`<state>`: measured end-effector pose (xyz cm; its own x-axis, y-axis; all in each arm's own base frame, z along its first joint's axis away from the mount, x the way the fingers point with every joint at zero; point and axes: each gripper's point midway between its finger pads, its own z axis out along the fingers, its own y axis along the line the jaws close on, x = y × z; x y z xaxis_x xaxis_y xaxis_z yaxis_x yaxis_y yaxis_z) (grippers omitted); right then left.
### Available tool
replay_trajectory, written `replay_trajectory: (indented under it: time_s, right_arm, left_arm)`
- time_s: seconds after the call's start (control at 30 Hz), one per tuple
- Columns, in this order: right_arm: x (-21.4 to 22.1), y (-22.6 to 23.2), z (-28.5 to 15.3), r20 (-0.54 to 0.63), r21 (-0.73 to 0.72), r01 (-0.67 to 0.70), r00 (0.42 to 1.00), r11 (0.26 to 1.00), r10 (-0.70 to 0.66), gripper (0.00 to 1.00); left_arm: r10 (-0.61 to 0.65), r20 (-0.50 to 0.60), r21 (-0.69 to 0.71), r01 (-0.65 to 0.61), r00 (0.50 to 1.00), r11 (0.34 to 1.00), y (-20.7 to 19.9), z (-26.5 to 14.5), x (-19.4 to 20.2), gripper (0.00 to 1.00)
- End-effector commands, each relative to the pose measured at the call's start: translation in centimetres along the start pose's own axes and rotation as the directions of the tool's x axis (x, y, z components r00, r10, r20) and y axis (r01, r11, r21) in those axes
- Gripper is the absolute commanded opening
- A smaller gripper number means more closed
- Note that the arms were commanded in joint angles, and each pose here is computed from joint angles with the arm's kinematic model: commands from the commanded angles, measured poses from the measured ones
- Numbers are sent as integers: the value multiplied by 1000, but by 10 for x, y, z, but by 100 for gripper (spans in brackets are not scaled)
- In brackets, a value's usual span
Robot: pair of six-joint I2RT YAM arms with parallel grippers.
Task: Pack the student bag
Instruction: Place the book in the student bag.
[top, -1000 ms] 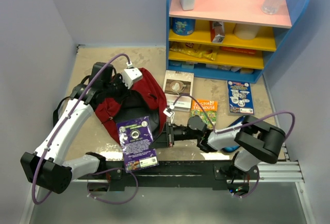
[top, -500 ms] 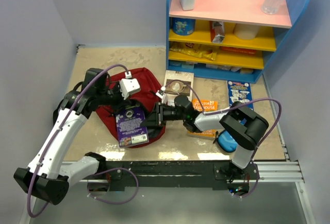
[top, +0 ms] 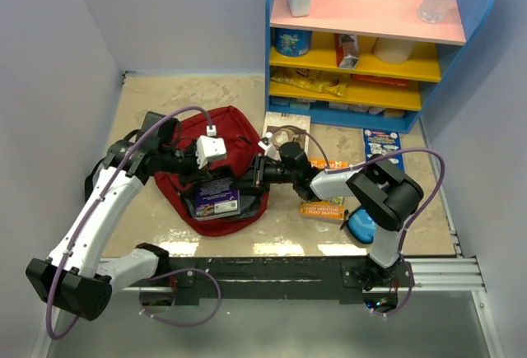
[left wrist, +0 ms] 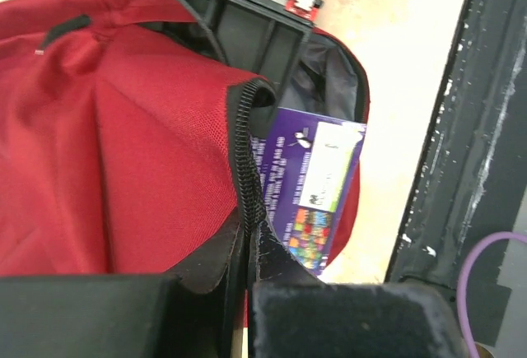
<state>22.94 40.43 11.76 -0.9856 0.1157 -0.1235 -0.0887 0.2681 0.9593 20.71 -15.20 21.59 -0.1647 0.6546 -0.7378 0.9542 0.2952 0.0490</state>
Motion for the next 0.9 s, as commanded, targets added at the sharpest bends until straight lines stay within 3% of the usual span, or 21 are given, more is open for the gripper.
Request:
replay_trajectory:
  time_s: [0.0, 0.23, 0.43, 0.53, 0.67, 0.77, 0.8, 0.87]
  right_arm:
    - [-54, 53, 2, 206, -119, 79, 977, 990, -53, 0]
    - [-103, 90, 11, 436, -219, 104, 900, 970, 2, 0]
    - [-106, 114, 29, 478, -391, 70, 868, 918, 138, 0]
    - [-94, 125, 51, 471, -391, 75, 872, 917, 130, 0]
    - [-90, 107, 74, 519, -248, 57, 851, 967, 83, 2]
    - [-89, 81, 77, 515, -55, 52, 857, 997, -16, 33]
    - [-88, 81, 75, 505, -3, 81, 861, 997, -68, 54]
    - [-82, 69, 71, 467, 86, 82, 877, 993, -113, 75]
  left_arm:
    - [1, 41, 109, -5, 999, 994, -20, 0, -10, 0]
    - [-15, 77, 135, 4, 997, 991, -23, -3, -23, 0]
    - [-22, 86, 140, 10, 996, 990, -24, -5, -27, 0]
    - [-25, 89, 143, 12, 996, 990, -24, -5, -28, 0]
    - [-25, 84, 140, 13, 996, 990, -24, -5, -27, 0]
    - [-22, 82, 122, 12, 996, 993, -21, -5, -27, 0]
    - [-22, 72, 107, 14, 997, 994, -19, -5, -24, 0]
    - [-27, 71, 72, 21, 997, 997, -13, -3, -23, 0]
